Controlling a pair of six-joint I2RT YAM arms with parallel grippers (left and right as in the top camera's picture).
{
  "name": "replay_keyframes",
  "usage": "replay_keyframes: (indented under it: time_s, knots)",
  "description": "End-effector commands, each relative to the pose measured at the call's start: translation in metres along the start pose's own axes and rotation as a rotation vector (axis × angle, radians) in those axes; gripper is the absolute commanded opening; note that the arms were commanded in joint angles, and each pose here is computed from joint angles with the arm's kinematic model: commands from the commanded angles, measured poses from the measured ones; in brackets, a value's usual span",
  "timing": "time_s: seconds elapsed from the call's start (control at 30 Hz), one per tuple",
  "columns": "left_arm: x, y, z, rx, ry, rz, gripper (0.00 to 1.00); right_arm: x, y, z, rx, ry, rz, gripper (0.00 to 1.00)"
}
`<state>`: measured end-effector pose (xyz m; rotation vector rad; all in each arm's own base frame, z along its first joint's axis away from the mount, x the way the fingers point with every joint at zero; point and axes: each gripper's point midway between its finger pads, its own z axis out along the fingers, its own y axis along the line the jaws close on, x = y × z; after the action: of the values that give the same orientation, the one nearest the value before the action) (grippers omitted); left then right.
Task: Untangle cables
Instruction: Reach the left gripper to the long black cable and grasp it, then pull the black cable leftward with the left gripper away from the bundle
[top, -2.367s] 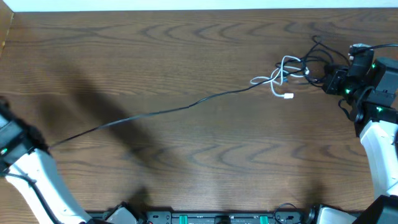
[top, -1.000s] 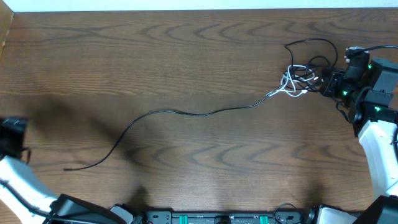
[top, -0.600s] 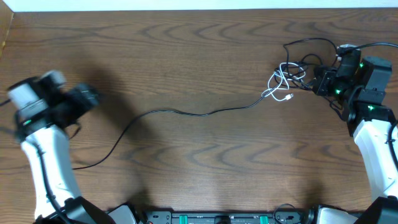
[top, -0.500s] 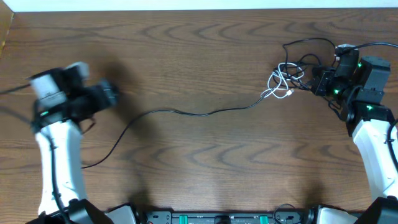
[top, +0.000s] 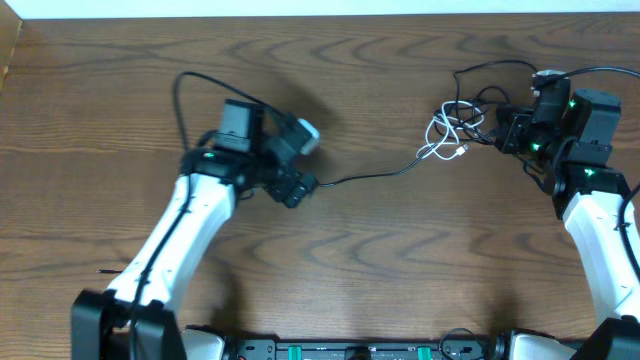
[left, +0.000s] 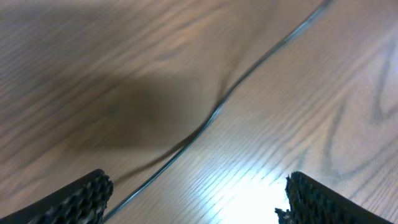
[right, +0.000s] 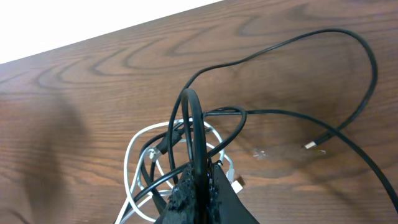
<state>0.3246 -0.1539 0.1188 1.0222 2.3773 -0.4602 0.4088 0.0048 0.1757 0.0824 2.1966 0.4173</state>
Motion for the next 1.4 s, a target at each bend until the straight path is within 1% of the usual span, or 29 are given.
replay_keyframes:
  time_s: [0.0,0.23,0.4,0.63,0.9,1.0,1.07,1.1,1.27,1.33,1.37]
  knots:
    - [-0.005,-0.031,0.027,0.074,0.029,0.188,0.90,-0.008,0.009,-0.004,-0.019,-0.024,-0.021,0.01]
    - [-0.035,-0.071,0.048,0.113,-0.052,0.340,0.90,-0.007,0.013,-0.003,-0.028,-0.021,-0.026,0.01]
    - [-0.052,-0.090,0.056,0.127,-0.107,0.408,0.90,-0.006,0.019,-0.002,-0.046,-0.016,-0.030,0.01]
    - [-0.051,-0.097,0.090,0.150,-0.103,0.434,0.90,-0.004,0.031,-0.003,-0.113,-0.006,-0.018,0.01]
    - [-0.041,-0.110,0.121,0.186,-0.077,0.456,0.88,-0.002,0.037,-0.004,-0.151,0.002,-0.016,0.01]
    - [-0.043,-0.114,0.127,0.190,-0.087,0.469,0.82,-0.002,0.037,-0.004,-0.153,0.003,-0.016,0.01]
    - [-0.045,-0.114,0.128,0.186,-0.098,0.472,0.67,-0.002,0.037,-0.004,-0.153,0.003,-0.016,0.01]
    - [-0.046,-0.114,0.128,0.185,-0.101,0.473,0.63,-0.002,0.037,-0.004,-0.153,0.004,-0.016,0.01]
    - [-0.045,-0.114,0.129,0.187,-0.097,0.472,0.62,-0.001,0.037,-0.004,-0.152,0.011,-0.005,0.01]
    - [-0.044,-0.114,0.130,0.187,-0.095,0.471,0.58,-0.001,0.037,-0.004,-0.151,0.010,-0.006,0.01]
    - [-0.044,-0.114,0.130,0.188,-0.094,0.471,0.58,-0.001,0.037,-0.004,-0.152,0.011,-0.005,0.01]
